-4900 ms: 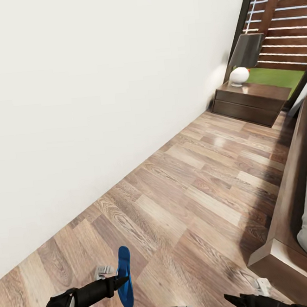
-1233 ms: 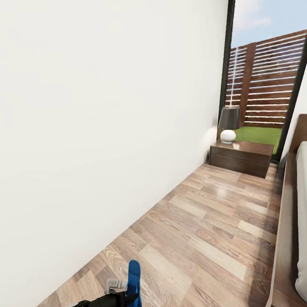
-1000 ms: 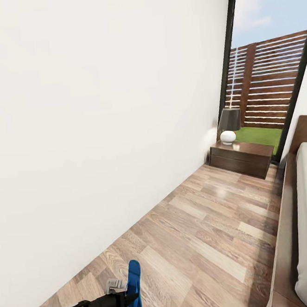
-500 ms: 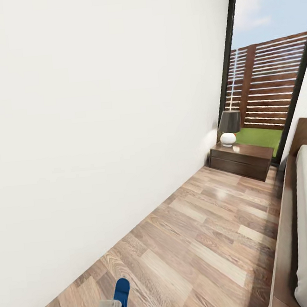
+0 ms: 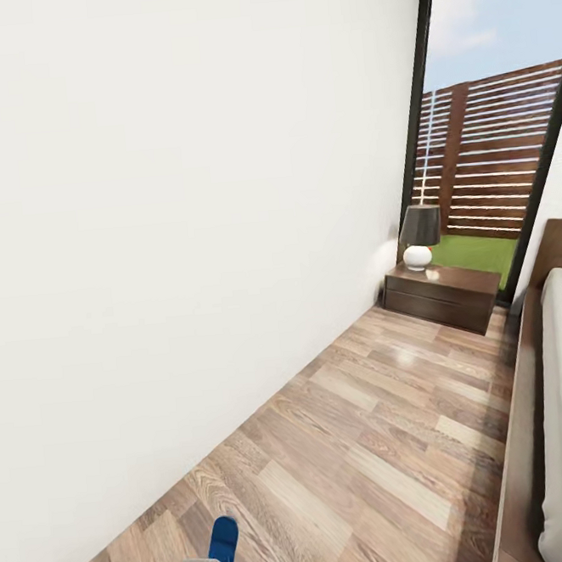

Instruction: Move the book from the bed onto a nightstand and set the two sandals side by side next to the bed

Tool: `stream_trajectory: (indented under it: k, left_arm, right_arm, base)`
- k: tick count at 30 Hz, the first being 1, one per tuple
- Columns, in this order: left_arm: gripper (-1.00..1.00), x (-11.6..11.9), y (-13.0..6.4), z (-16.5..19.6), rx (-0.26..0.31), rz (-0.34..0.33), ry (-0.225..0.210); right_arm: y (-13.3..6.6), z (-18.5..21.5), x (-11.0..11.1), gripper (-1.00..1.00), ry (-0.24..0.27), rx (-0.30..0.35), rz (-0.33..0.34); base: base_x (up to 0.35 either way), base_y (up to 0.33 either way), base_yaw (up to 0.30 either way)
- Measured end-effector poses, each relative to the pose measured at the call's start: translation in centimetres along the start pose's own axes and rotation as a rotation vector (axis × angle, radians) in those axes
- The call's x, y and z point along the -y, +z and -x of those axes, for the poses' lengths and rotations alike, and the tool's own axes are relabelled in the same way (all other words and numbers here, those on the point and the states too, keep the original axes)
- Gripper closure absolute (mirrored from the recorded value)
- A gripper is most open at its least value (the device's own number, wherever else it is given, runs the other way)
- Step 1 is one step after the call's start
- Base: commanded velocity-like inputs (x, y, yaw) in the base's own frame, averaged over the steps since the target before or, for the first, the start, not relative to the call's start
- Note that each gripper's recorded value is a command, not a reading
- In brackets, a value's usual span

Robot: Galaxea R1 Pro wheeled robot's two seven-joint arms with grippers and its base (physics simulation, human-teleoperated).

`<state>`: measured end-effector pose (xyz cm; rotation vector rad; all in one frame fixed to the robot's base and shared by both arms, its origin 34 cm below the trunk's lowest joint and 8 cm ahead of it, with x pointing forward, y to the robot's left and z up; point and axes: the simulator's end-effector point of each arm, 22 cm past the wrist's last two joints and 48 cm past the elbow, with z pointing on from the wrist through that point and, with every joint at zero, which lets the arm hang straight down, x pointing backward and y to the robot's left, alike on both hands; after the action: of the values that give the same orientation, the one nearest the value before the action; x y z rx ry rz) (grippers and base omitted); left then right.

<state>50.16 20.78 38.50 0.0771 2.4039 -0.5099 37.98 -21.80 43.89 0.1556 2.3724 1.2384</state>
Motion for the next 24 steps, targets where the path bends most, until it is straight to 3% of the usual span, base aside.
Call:
stream_trajectory:
  k: [5,24]
  left_arm:
    - [1.00,0.0,0.1,-0.1,-0.002,0.012,-0.004]
    - [1.00,1.1,-2.2,2.9,-0.003,0.015,-0.006]
  right_arm:
    - [0.0,0.0,0.0,-1.00,0.001,0.001,0.000]
    - [-1.5,2.0,-3.2,-1.00,0.003,0.001,0.001]
  base:
    - [0.000,0.000,0.000]
    - [0.000,0.000,0.000]
